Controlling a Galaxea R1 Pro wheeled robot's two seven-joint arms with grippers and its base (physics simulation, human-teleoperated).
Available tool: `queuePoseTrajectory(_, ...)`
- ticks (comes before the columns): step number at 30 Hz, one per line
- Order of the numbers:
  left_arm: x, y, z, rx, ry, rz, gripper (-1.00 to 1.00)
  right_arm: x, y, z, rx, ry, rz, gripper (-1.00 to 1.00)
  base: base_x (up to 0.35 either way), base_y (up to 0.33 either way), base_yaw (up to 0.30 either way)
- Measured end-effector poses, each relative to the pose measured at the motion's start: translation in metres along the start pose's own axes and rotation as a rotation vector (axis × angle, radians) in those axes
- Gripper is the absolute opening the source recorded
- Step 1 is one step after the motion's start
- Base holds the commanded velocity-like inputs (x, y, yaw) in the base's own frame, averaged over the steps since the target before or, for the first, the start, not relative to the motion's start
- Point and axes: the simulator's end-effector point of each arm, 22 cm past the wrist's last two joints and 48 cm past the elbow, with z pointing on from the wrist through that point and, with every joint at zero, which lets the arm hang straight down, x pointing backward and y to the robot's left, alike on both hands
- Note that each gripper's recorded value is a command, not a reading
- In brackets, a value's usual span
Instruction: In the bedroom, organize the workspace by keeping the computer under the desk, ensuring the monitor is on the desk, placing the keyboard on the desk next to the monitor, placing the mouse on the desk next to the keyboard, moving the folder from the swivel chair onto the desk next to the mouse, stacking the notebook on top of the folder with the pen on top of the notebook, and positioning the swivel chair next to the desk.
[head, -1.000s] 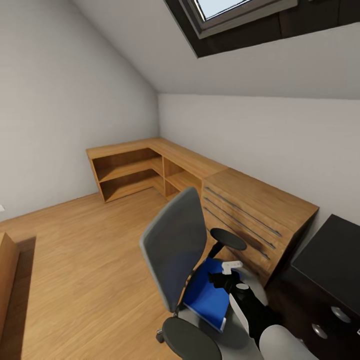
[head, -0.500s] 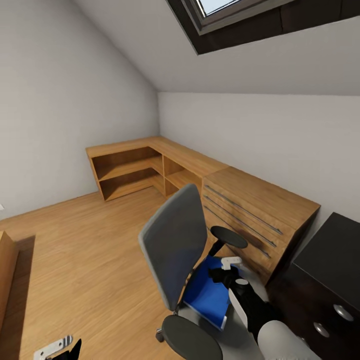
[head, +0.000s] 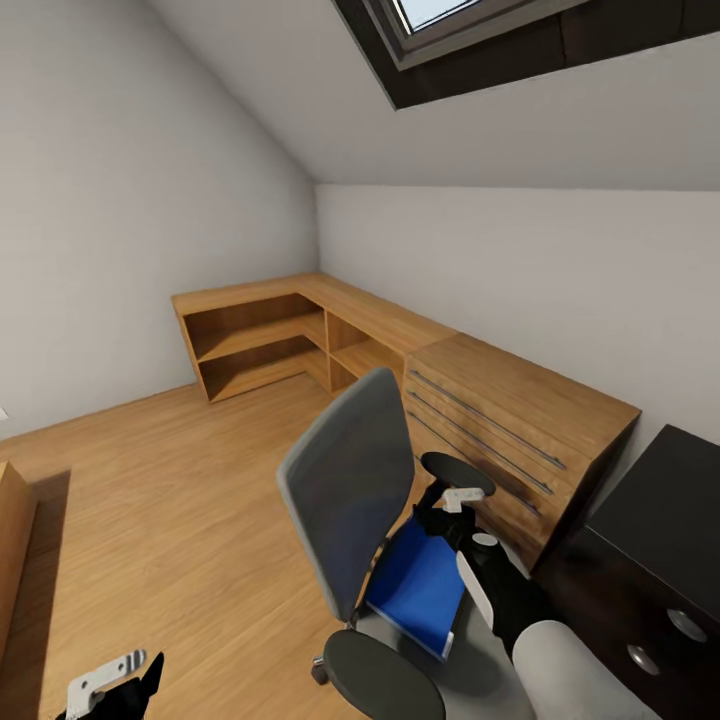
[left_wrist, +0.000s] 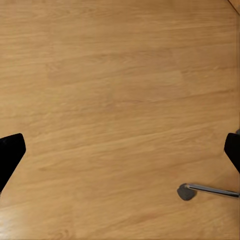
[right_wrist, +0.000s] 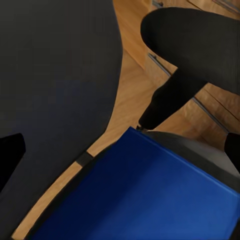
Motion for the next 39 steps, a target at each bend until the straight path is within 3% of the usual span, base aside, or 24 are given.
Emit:
queuePoseTrajectory(7,-0.018,-0.004,-0.002,0.008,-0.038,0.003,1.00,0.002,-0.004,0.000,0.005,0.004,-0.005,1.00,0.000,0.000,0.000)
queuePoseTrajectory(13,-0.018,-0.002,-0.001,0.004,-0.037,0.002,1.00,0.003,-0.008,0.000,0.011,0.008,-0.008,1.00,-0.026,-0.003,0.000)
queuePoseTrajectory(23,-0.021,0.016,-0.002,-0.032,-0.042,-0.013,1.00,0.011,-0.020,-0.001,0.026,0.041,-0.020,1.00,-0.146,-0.044,0.000)
queuePoseTrajectory(29,-0.023,0.029,-0.004,-0.058,-0.048,-0.026,1.00,0.013,-0.021,-0.001,0.025,0.048,-0.023,1.00,-0.019,-0.007,0.000)
queuePoseTrajectory(32,-0.026,0.046,-0.006,-0.094,-0.057,-0.045,1.00,0.015,-0.020,-0.001,0.025,0.056,-0.024,1.00,-0.005,-0.002,0.000)
queuePoseTrajectory(39,-0.026,0.054,-0.008,-0.112,-0.057,-0.057,1.00,0.019,-0.021,-0.001,0.026,0.067,-0.028,1.00,-0.001,0.000,0.000)
